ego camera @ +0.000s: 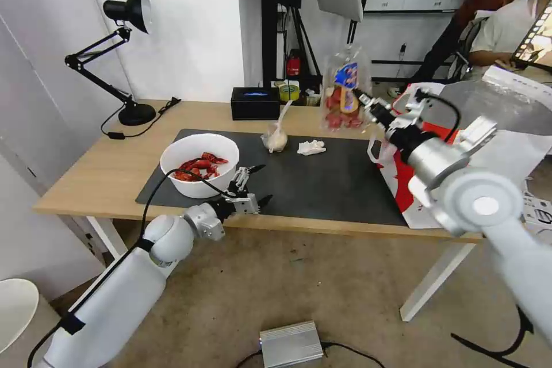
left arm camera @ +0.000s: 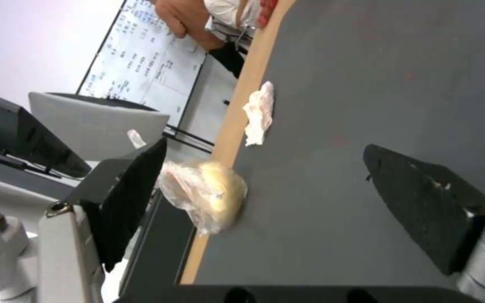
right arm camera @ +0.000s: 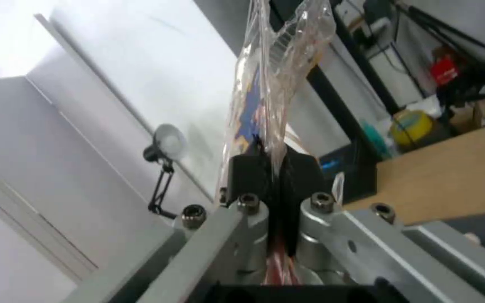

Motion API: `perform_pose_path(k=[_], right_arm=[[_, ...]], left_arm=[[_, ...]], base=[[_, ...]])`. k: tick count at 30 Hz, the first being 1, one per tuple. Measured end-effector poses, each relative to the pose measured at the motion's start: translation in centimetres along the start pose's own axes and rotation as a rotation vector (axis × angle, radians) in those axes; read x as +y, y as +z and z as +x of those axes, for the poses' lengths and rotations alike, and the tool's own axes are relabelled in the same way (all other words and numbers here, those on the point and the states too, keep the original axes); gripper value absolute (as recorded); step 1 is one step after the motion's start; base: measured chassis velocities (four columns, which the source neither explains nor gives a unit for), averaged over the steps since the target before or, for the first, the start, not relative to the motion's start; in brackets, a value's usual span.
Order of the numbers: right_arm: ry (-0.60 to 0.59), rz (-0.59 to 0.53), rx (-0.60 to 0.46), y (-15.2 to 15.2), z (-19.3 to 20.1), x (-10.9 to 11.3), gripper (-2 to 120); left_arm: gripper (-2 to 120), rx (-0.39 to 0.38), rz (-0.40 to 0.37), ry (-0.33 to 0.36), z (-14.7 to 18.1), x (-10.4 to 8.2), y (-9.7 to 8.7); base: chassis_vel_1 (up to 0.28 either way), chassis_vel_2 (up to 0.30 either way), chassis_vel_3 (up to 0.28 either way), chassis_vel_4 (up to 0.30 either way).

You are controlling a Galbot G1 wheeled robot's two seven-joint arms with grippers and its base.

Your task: Pick up the trash from the table and place it into the takeout bag.

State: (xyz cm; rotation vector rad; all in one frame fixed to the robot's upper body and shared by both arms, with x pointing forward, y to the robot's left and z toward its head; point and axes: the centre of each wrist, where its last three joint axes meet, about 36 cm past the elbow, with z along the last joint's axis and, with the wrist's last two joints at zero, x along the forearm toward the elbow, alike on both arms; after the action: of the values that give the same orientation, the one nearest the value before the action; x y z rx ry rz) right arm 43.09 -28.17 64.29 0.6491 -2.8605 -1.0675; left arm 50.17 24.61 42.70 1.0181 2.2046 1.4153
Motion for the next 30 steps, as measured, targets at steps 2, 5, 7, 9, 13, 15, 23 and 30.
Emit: perform_pose_path(k=[2,5,7,9,13,15,23,30], right_arm=[[0.005,-0.003,-0.010,-0.7,0.3,0.2,1],[0.040,-0.025,-0.041,-2.7,1.3,0.4,1],[0.053,-0.033,-0.051,-3.4,1.7,0.3,1],[0.070,-0.051,-0.062,-4.2,2.2,0.3,1],[0.105,-0.071,-0.085,-5.9,3.0,0.4,1],[0.116,-0.070,-0.091,-6.3,3.2,0.4,1],[0.192,-0.082,-0.133,-8.0,4.6,-0.8,1],[0.262,-0.104,-0.170,-9.4,6.3,-1.7,1]], left_arm=[[90,-0.001,0.000,-0.001,0.0,0.1,0.0],[90,-0.003,0.002,-0.005,-0.2,0.1,-0.1],[90,-0.003,0.002,-0.005,-0.2,0.1,-0.1],[90,-0.004,0.002,-0.006,-0.3,0.2,-0.1],[90,-0.004,0.004,-0.007,-0.3,0.2,-0.1],[90,-0.004,0.004,-0.008,-0.3,0.2,-0.1],[90,-0.015,0.007,-0.010,-0.6,0.3,-0.4],[90,-0.021,0.009,-0.012,-0.9,0.4,-0.5]], base=[[0.000,0.000,0.000,0.000],[0.000,0.000,0.000,0.000],[0.000,0.000,0.000,0.000],[0.000,0.000,0.000,0.000],[0.000,0.000,0.000,0.000],[0.000,0.000,0.000,0.000],[0.000,0.000,0.000,0.000],[0.000,0.000,0.000,0.000]])
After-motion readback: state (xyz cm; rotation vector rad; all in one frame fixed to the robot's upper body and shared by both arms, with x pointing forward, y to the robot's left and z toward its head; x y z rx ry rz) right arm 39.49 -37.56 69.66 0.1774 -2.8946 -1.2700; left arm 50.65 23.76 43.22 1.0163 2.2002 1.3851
